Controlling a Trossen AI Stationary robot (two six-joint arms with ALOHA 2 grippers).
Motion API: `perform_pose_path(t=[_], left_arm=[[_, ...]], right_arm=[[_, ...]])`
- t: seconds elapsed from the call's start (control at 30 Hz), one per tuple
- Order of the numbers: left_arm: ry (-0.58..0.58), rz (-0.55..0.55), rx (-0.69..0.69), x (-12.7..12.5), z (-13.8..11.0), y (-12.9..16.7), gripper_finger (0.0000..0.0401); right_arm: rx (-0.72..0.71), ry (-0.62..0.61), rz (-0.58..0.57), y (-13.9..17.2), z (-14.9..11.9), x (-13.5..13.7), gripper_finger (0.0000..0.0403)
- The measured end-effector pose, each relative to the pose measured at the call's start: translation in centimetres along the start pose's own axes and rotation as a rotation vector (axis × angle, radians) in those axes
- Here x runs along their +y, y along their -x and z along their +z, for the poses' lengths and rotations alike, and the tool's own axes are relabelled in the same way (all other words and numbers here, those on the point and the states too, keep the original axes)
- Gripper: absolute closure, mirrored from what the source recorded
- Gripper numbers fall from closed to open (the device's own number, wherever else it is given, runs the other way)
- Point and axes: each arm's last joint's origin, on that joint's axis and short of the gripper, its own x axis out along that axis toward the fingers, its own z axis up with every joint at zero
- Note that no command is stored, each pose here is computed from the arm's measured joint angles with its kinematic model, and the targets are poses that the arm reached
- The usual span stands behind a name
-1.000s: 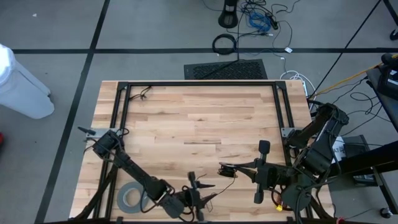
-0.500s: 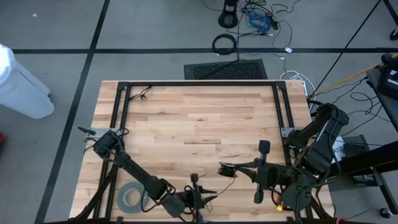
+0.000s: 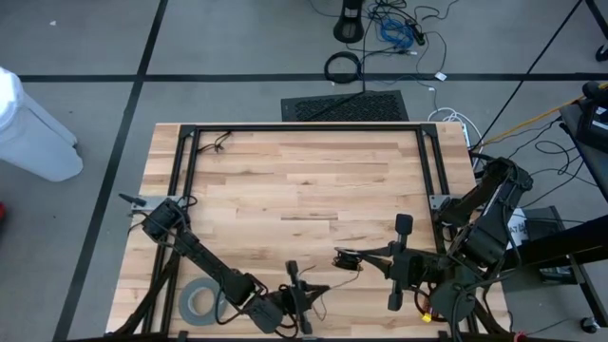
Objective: Coil cords
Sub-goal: Coil the black wire onto the spool
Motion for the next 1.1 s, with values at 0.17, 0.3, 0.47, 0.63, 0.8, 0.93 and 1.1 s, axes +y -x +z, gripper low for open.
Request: perform_pose_path(t=[0.17, 0.3, 0.47, 0.63, 0.8, 0.93, 1.1], left_arm=[[-0.106, 0.125, 0.057, 0.4, -0.4, 0.4, 0.0398], [-0.124, 0.187, 0.119, 1.8, 0.5, 1.3, 0.0399], [-0.127, 0.228, 0.204, 4.2, 1.9, 3.2, 0.04], [-0.095, 0.27, 0.225, 6.4, 3.9, 5.5, 0.04], [0.026, 0.28, 0.193, 8.4, 6.4, 7.7, 0.0401], [0.143, 0.269, 0.15, 10.0, 8.5, 8.8, 0.0401], [0.211, 0.249, 0.112, 10.9, 10.0, 9.6, 0.0401]], right_arm=[[0.002, -0.004, 0.006, 0.0, 0.0, 0.0, 0.0403], [0.013, -0.011, 0.05, 0.0, 0.0, 0.2, 0.0403], [0.026, -0.016, 0.106, 0.0, 0.0, 0.4, 0.0403], [0.038, -0.022, 0.132, 0.0, -0.1, 0.4, 0.0403], [0.074, -0.018, 0.116, -0.1, -0.6, 0.4, 0.0403], [0.102, -0.018, 0.089, -0.8, -0.9, 0.3, 0.0403], [0.122, -0.004, 0.059, -2.0, -1.1, 0.5, 0.0403]])
